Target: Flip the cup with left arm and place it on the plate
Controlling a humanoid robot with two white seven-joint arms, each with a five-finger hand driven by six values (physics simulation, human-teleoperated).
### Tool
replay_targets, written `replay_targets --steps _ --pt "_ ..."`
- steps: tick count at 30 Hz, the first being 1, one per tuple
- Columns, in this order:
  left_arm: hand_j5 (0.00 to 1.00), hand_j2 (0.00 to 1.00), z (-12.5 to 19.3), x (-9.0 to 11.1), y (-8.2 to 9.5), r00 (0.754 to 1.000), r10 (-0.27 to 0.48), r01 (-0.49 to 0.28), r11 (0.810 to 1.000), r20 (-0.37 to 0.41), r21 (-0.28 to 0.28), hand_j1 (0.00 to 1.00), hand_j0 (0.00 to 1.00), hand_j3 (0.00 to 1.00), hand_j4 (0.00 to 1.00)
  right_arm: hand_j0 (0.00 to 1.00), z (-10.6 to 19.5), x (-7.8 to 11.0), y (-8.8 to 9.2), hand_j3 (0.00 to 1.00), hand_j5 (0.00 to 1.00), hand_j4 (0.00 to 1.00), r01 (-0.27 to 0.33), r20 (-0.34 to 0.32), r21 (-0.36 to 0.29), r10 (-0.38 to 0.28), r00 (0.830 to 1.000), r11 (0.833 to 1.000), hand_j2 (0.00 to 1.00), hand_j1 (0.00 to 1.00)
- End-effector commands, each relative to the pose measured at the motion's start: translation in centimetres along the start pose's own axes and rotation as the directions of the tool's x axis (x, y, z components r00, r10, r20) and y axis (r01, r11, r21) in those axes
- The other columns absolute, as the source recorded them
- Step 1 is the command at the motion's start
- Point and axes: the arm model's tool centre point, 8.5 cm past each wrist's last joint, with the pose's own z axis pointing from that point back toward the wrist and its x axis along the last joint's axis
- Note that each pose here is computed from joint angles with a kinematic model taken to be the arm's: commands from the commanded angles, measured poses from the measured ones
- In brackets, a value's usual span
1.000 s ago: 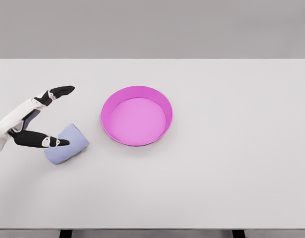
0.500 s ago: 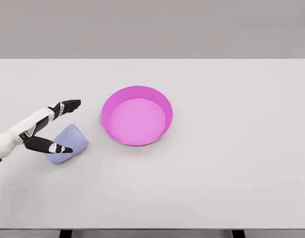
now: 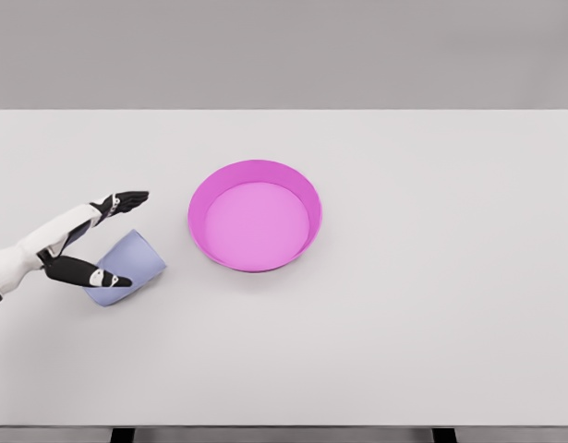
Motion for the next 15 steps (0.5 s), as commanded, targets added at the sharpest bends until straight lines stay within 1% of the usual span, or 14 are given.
replay_targets --steps 1,4,7,11,12,13,15 --pt "1.00 1.00 0.0 0.1 0.2 1.000 -0.006 0.006 1.000 -0.001 0.004 1.00 1.00 1.00 1.00 1.00 0.0 0.0 0.0 1.00 1.00 1.00 0.000 0.000 0.000 0.000 1.000 1.000 1.00 1.00" --pt "1.00 1.00 0.1 -0.1 0.1 1.000 -0.001 0.001 1.000 -0.006 0.004 1.00 1.00 1.00 1.00 1.00 0.0 0.0 0.0 1.00 1.00 1.00 0.000 0.000 0.000 0.000 1.000 1.000 1.00 1.00" --pt "1.00 1.00 0.0 -0.8 -0.2 0.997 0.033 -0.033 0.999 -0.064 0.011 1.00 1.00 1.00 1.00 1.00 0.0 0.0 0.0 1.00 1.00 1.00 0.000 0.000 0.000 0.000 1.000 1.000 1.00 1.00" --pt "1.00 1.00 0.2 -1.0 0.2 0.996 0.038 -0.036 0.999 -0.082 0.023 1.00 1.00 1.00 1.00 1.00 0.0 0.0 0.0 1.00 1.00 1.00 0.000 0.000 0.000 0.000 1.000 1.000 1.00 1.00" --pt "1.00 1.00 0.2 -1.3 0.0 0.993 0.052 -0.050 0.998 -0.110 0.022 1.00 1.00 1.00 1.00 1.00 0.0 0.0 0.0 1.00 1.00 1.00 0.000 0.000 0.000 0.000 1.000 1.000 1.00 1.00" --pt "1.00 1.00 0.0 -1.5 -0.4 0.990 0.074 -0.071 0.997 -0.120 0.026 1.00 1.00 1.00 1.00 1.00 0.0 0.0 0.0 1.00 1.00 1.00 0.000 0.000 0.000 0.000 1.000 1.000 1.00 1.00" --pt "1.00 1.00 -0.1 -1.5 -0.6 0.990 0.083 -0.080 0.996 -0.115 0.029 1.00 1.00 1.00 1.00 1.00 0.0 0.0 0.0 1.00 1.00 1.00 0.000 0.000 0.000 0.000 1.000 1.000 1.00 1.00"
